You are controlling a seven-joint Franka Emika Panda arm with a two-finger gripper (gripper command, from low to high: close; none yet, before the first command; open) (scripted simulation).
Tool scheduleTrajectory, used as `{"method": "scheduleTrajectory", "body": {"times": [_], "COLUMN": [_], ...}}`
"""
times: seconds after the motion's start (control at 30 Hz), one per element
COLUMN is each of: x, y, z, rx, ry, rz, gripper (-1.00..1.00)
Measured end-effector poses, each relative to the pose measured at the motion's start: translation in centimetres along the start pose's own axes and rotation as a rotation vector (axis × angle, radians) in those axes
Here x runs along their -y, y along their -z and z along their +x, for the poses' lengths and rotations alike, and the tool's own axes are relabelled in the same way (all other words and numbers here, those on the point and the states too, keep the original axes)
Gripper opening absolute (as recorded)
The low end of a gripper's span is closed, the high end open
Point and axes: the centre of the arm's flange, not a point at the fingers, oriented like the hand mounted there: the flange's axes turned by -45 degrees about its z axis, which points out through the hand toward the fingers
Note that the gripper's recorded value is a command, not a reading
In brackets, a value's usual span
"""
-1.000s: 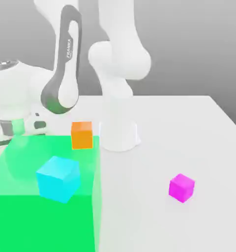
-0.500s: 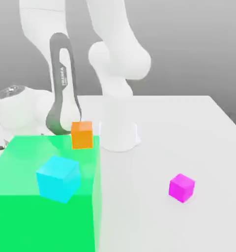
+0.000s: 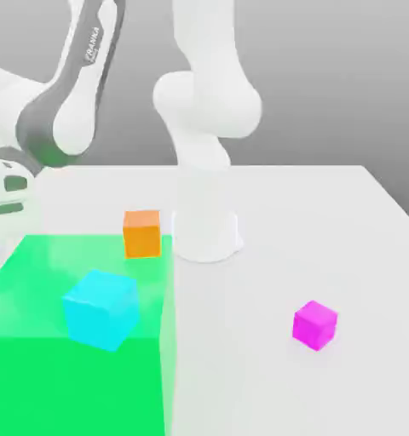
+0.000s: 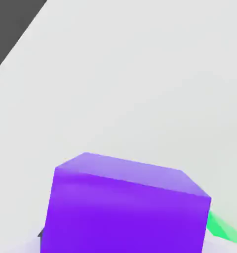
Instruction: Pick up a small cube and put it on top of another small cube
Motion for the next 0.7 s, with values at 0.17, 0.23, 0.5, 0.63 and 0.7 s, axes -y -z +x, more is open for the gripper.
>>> {"method": "scheduleTrajectory", "body": {"times": [0.17, 0.23, 0.5, 0.63, 0.7], "x": [1.3, -0.1, -3.7, -3.5, -3.3], "y": [6.5, 8.7, 12.4, 10.9, 10.9], "z": [-9.8, -15.1, -24.3, -23.7, -23.4], "rx": [0.023, 0.037, 0.061, 0.06, 0.06], "ry": [0.217, 0.318, 0.531, 0.517, 0.511], "rz": [-0.023, -0.051, -0.102, -0.102, -0.103], "gripper": [-1.0, -1.0, -1.0, 1.0, 1.0]}}
